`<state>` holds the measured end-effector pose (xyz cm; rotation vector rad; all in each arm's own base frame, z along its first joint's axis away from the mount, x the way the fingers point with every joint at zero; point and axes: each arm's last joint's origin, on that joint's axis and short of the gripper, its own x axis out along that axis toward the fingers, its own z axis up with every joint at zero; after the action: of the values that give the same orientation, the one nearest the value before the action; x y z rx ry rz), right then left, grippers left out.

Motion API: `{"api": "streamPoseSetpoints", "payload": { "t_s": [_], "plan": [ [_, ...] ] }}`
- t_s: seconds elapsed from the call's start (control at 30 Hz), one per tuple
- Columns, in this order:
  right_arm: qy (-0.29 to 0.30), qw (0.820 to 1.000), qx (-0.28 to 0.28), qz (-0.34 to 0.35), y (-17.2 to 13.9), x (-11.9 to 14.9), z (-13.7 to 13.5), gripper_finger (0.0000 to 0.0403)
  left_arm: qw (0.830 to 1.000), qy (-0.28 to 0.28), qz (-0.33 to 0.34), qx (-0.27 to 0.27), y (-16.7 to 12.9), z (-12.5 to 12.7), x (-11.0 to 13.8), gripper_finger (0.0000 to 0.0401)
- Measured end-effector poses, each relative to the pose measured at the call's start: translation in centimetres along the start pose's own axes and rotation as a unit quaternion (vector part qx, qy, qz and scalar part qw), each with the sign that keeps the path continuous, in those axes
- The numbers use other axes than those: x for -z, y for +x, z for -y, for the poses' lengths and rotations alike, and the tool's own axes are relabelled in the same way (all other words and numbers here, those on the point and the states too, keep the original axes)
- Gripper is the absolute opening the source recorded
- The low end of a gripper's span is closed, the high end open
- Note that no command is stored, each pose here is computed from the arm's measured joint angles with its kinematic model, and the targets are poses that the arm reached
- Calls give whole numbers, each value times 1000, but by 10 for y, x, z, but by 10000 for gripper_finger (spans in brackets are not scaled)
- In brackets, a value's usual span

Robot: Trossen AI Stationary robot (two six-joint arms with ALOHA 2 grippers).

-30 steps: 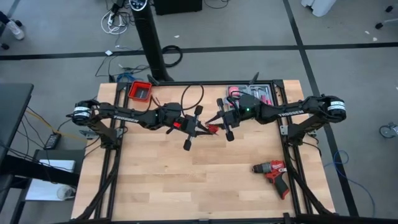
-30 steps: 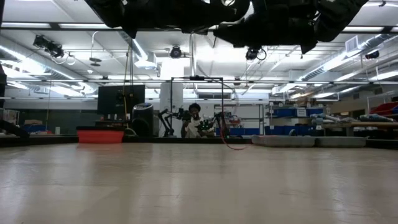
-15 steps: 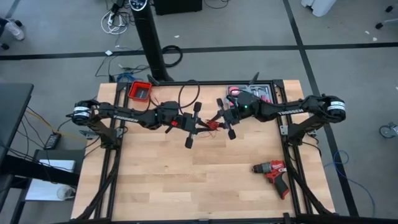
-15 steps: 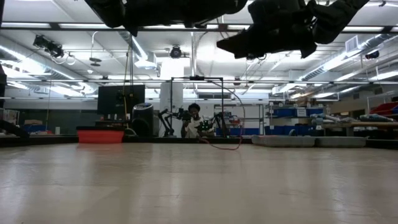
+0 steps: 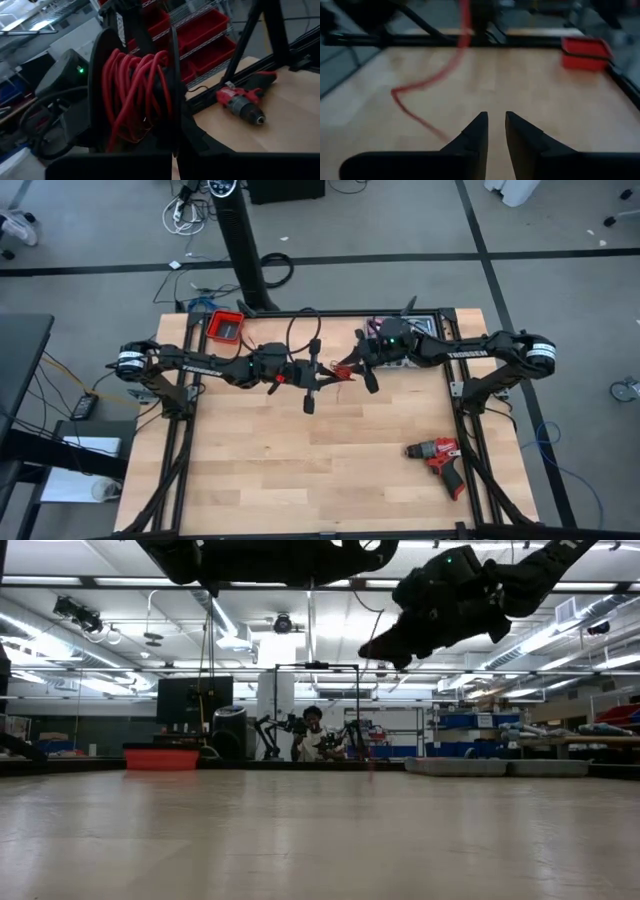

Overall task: Coil cords
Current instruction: Coil the red wire onto the black spool

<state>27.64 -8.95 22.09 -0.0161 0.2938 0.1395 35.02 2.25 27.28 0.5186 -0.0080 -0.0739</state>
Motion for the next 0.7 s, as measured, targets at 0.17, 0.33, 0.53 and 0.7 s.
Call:
{"api": "streamPoseSetpoints", "payload": {
  "t_s": [0.17,0.33,0.53,0.7],
  "plan": [
    [14,996,66,-51,-7,6,3,62,1000,0,-10,-17,0,-1,1,6],
    [-53,991,83,-89,-8,4,-12,61,1000,0,-15,-26,0,-1,1,6],
    [-107,988,67,-93,-3,2,-28,61,999,-1,-18,-32,0,-2,1,6],
    [-63,991,75,-92,-5,0,-31,61,999,-12,-21,-30,0,-1,2,6]
  ]
}}
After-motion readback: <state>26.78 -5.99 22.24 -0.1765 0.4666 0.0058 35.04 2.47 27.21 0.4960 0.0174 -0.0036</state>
